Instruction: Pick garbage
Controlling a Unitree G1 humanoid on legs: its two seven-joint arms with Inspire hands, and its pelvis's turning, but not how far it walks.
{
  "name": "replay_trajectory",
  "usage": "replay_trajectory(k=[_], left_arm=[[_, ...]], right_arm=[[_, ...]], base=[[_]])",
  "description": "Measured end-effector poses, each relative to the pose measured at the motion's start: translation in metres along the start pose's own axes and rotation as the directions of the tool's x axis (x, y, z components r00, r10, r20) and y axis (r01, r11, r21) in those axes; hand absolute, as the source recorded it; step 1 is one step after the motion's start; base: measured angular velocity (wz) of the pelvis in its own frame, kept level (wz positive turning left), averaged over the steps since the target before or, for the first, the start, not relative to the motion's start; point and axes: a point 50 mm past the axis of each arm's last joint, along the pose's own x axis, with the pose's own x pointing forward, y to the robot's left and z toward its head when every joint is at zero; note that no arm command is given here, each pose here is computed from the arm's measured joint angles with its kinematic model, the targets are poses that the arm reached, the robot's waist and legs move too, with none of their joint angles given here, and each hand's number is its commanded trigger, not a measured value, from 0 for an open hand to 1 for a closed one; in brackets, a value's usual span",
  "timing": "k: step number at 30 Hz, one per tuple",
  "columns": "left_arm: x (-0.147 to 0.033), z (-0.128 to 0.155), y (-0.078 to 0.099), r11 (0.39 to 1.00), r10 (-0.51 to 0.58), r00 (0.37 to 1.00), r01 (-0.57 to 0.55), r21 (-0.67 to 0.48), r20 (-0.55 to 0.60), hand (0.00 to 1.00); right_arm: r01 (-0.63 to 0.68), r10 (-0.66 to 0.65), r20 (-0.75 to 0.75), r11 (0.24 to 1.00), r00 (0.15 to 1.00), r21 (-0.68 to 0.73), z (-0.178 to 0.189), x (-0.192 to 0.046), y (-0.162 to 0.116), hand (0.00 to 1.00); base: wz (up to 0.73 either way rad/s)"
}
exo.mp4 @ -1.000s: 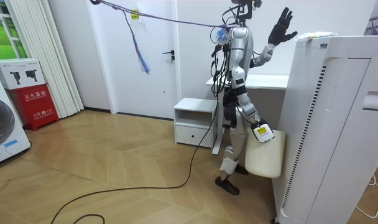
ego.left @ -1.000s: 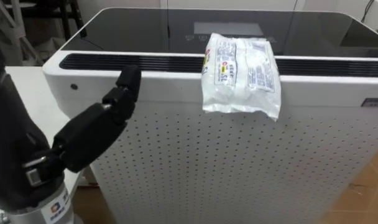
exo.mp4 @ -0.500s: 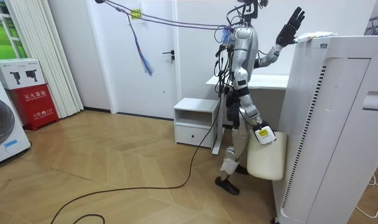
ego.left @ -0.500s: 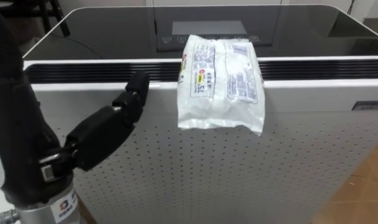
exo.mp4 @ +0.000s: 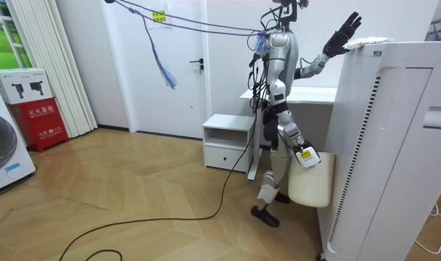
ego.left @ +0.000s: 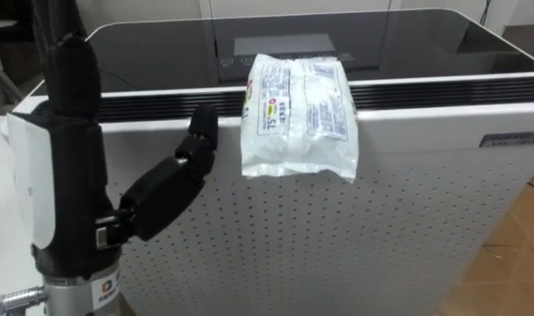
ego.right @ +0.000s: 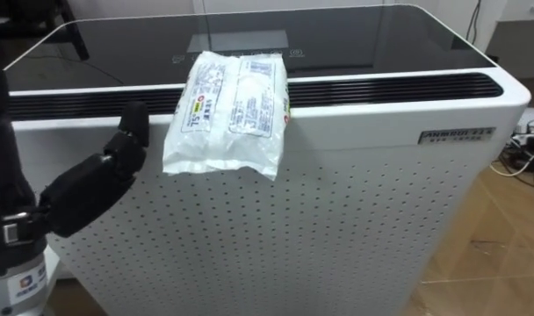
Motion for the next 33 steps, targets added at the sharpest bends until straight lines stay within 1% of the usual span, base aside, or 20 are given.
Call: replay_trajectory(k=[5, 9, 13, 19, 26, 33], left_arm=[[-0.004, -0.003, 0.001, 0.998, -0.045, 0.999, 0.044, 0.033, 0.005, 0.0], [-0.005, -0.004, 0.001, 0.998, -0.054, 0.998, 0.053, 0.039, 0.01, 0.0], [-0.007, -0.006, 0.0, 0.995, -0.076, 0.997, 0.075, 0.07, 0.021, 0.0], [-0.009, -0.008, -0.001, 0.993, -0.094, 0.995, 0.093, 0.074, 0.018, 0.0], [-0.016, -0.007, -0.002, 0.987, -0.145, 0.989, 0.144, 0.07, 0.009, 0.0], [-0.019, -0.006, -0.002, 0.986, -0.152, 0.988, 0.15, 0.073, 0.011, 0.0]], right_arm=[[-0.003, 0.003, 0.004, 1.0, 1.0, 0.002, 0.001, 0.0, -0.002, 1.0], [-0.003, 0.003, 0.004, 1.0, 1.0, 0.0, 0.001, 0.0, -0.003, 1.0], [-0.003, 0.003, 0.004, 1.0, 1.0, -0.004, 0.001, 0.0, -0.003, 1.0], [0.0, 0.0, 0.007, 1.0, 1.0, -0.004, 0.002, 0.0, -0.003, 1.0], [0.003, -0.003, 0.008, 1.0, 1.0, -0.009, 0.002, -0.001, -0.006, 1.0], [0.001, -0.001, 0.007, 0.999, 1.0, -0.039, 0.003, -0.001, -0.007, 1.0]], base=[[0.0], [0.0], [0.0], [0.0], [0.0], [0.0]])
